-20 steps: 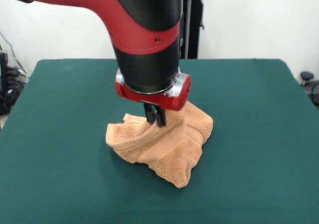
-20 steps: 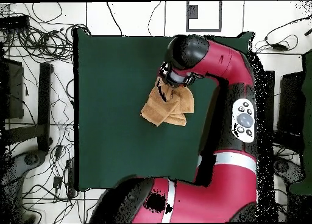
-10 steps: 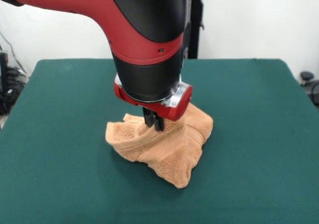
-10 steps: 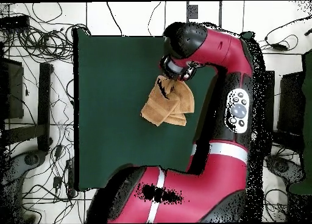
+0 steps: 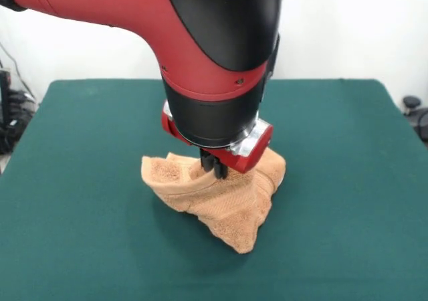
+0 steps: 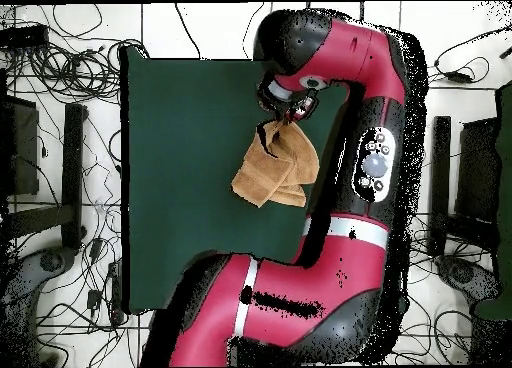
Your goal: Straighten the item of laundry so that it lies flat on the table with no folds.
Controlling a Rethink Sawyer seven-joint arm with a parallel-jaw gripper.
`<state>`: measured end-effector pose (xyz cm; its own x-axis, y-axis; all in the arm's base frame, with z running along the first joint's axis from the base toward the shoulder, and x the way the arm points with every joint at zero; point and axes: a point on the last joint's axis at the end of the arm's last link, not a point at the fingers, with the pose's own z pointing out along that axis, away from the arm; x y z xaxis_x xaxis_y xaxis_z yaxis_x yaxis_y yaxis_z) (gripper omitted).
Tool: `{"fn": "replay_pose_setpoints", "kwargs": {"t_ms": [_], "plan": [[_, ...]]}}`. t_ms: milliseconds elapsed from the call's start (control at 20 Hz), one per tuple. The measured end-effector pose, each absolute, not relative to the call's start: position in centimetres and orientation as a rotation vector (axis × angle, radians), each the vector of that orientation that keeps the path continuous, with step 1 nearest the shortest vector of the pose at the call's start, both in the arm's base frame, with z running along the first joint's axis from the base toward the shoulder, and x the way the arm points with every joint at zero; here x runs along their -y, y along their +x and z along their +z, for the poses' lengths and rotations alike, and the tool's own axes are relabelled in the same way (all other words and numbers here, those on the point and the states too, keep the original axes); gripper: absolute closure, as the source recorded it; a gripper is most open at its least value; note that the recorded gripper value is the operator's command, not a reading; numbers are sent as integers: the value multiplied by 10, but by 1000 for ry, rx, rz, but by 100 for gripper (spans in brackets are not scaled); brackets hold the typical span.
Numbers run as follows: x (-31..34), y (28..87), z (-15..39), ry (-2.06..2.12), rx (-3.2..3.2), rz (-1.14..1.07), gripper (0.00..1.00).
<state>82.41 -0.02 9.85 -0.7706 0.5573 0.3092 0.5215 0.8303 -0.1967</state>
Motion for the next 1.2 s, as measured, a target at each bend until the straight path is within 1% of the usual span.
{"fn": "replay_pose_setpoints", "kwargs": {"t_ms": [400, 900, 1200], "plan": [[-4, 839, 102, -932, 2670, 268, 100], [-62, 840, 112, -1193, 2636, 438, 100], [-108, 842, 120, -1200, 2742, 423, 100]]}}
